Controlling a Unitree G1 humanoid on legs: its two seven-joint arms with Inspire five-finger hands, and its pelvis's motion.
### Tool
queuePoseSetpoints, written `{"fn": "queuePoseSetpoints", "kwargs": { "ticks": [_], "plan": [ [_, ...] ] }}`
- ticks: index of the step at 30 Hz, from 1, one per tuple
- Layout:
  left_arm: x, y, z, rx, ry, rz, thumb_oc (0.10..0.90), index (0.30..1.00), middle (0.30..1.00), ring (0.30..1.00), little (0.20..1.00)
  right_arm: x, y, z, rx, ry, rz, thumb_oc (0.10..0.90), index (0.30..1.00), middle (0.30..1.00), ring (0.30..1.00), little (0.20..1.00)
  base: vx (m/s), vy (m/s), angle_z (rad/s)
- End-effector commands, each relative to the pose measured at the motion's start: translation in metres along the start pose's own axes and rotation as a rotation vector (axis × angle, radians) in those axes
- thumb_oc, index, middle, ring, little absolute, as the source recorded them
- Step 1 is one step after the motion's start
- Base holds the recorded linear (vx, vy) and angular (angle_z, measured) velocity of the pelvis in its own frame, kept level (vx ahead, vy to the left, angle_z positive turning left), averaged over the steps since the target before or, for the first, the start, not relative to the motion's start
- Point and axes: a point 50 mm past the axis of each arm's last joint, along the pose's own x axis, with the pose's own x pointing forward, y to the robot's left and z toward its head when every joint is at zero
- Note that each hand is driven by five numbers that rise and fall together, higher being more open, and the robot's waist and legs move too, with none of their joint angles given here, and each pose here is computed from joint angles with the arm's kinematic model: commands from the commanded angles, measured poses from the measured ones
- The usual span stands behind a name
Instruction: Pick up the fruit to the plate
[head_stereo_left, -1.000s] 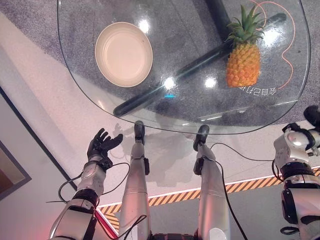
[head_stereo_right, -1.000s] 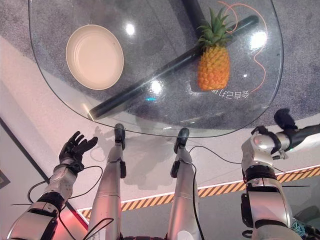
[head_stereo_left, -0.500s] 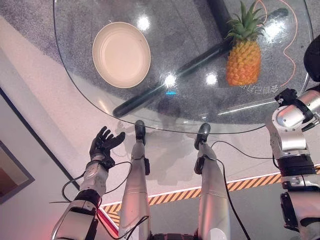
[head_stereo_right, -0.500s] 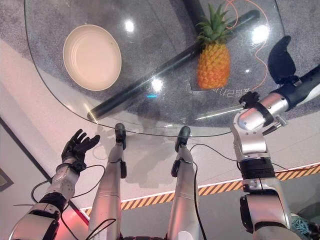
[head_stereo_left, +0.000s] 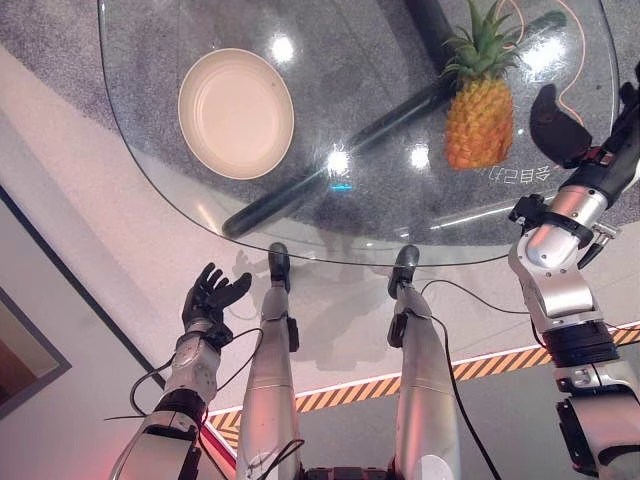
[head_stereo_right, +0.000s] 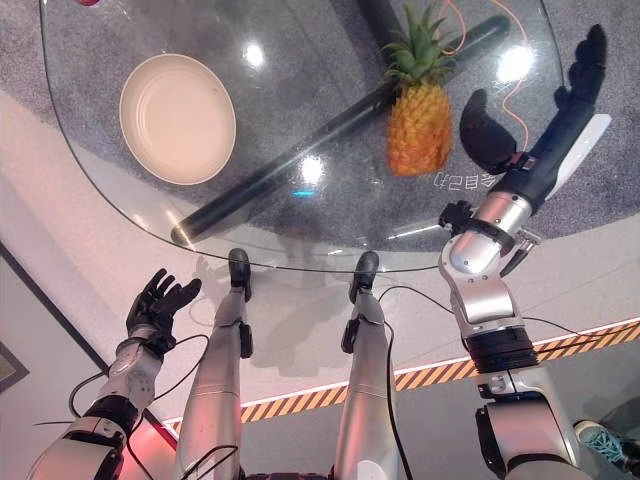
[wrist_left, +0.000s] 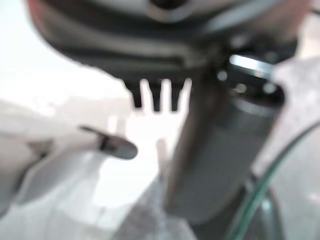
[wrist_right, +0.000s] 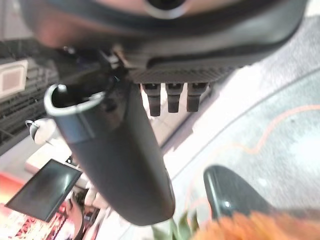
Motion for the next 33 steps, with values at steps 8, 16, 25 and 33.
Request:
{"fn": "queuePoseSetpoints", "kwargs": {
  "ticks": [8,16,25,33],
  "plan": [
    [-0.015,0.024,-0.020,0.001,0.011,0.080,0.800,0.900,0.900,0.900,0.900,-0.006,0.005,0.045,0.076,-0.201,0.140,0.800,0.900,0.900,0.900,0.900,0.00,0.000,0.00],
    [-0.014,0.022,-0.019,0.002,0.018,0.074,0.800,0.900,0.900,0.900,0.900,-0.012,0.013,0.047,0.096,-0.168,0.217,0.800,0.900,0.900,0.900,0.900,0.00,0.000,0.00],
    [-0.015,0.024,-0.022,0.006,0.026,0.077,0.800,0.900,0.900,0.900,0.900,-0.017,0.016,0.033,0.083,-0.082,0.239,0.800,0.900,0.900,0.900,0.900,0.00,0.000,0.00],
    [-0.014,0.024,-0.021,0.010,0.026,0.073,0.800,0.900,0.900,0.900,0.900,-0.020,0.016,0.016,0.031,-0.002,0.224,0.800,0.900,0.900,0.900,0.900,0.00,0.000,0.00]
  ]
}}
